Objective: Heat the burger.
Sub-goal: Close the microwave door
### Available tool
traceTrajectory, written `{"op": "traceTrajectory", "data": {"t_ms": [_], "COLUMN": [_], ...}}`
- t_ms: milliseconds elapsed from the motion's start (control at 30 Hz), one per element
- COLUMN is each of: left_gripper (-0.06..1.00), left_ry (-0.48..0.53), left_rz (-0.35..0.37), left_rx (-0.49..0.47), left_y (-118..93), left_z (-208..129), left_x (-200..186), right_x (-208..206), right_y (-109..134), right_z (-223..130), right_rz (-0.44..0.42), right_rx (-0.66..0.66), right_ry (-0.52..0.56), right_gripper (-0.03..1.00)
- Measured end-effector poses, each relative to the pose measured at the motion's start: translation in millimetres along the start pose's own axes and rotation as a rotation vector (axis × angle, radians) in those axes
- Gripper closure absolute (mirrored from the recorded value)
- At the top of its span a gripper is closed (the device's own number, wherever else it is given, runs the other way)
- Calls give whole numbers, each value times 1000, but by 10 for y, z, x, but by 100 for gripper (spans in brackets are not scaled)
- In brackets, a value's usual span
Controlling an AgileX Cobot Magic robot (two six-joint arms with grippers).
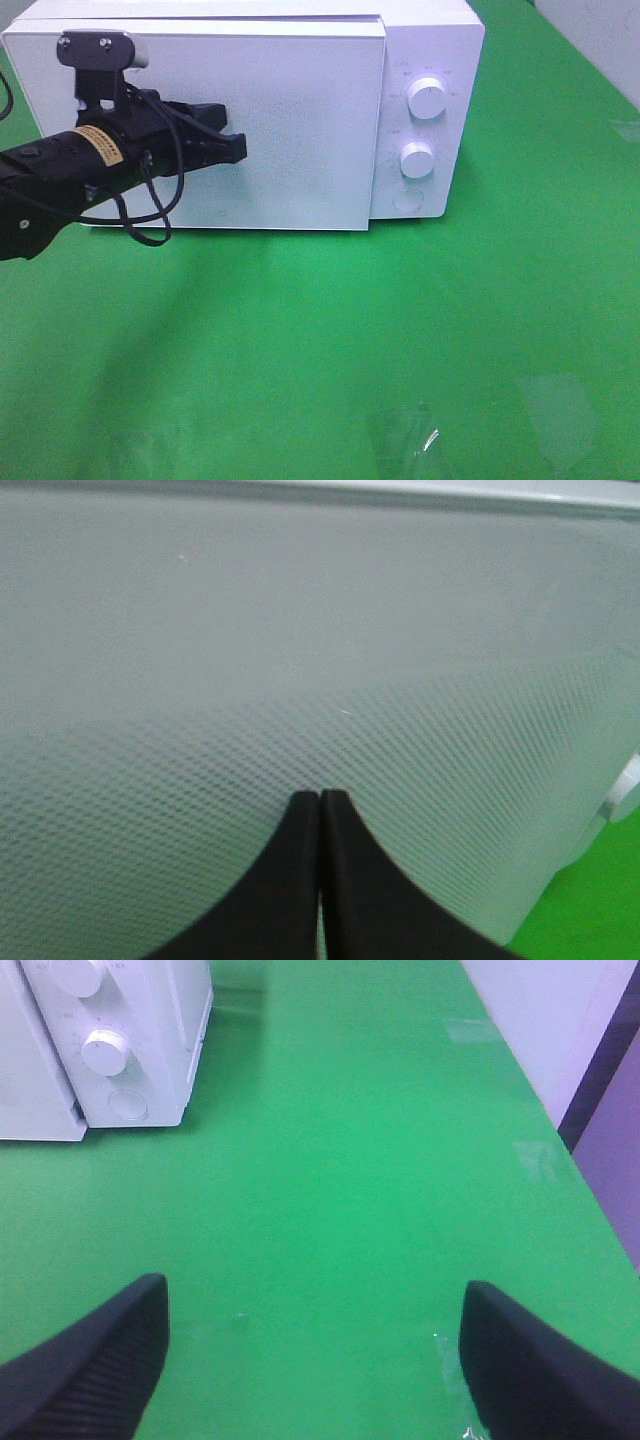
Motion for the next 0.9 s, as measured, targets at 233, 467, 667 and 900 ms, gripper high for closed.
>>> {"op": "traceTrajectory", "data": {"t_ms": [233, 467, 667, 900], "left_gripper": [94, 94, 94, 94], "left_ry": [20, 42, 32, 31], "left_rz": [-54, -83, -98, -126], "left_rx": [40, 72, 92, 125], "left_y": [-153, -219, -307, -445], "left_z": [1, 7, 74, 129], "left_x": [176, 308, 463, 566], "right_x": [0, 0, 0, 0], "right_y": [1, 1, 1, 1], "right_z": [0, 0, 0, 0], "right_rz": [1, 1, 1, 1], "right_rx": [1, 1, 1, 1], "right_ry": [0, 0, 0, 0], "right_gripper": [21, 21, 21, 21]}}
Point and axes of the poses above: a point on each arm's last joint axis where the gripper is mounted, x pointing out along that axis toward the gripper, y along the wrist's bending axis when the last joint is at zero, z = x × y, the point moved 5 cm from there along x, pointing out along that axis toward the gripper, and after that the axes turned 11 degrees about x, right-handed, at the moved point
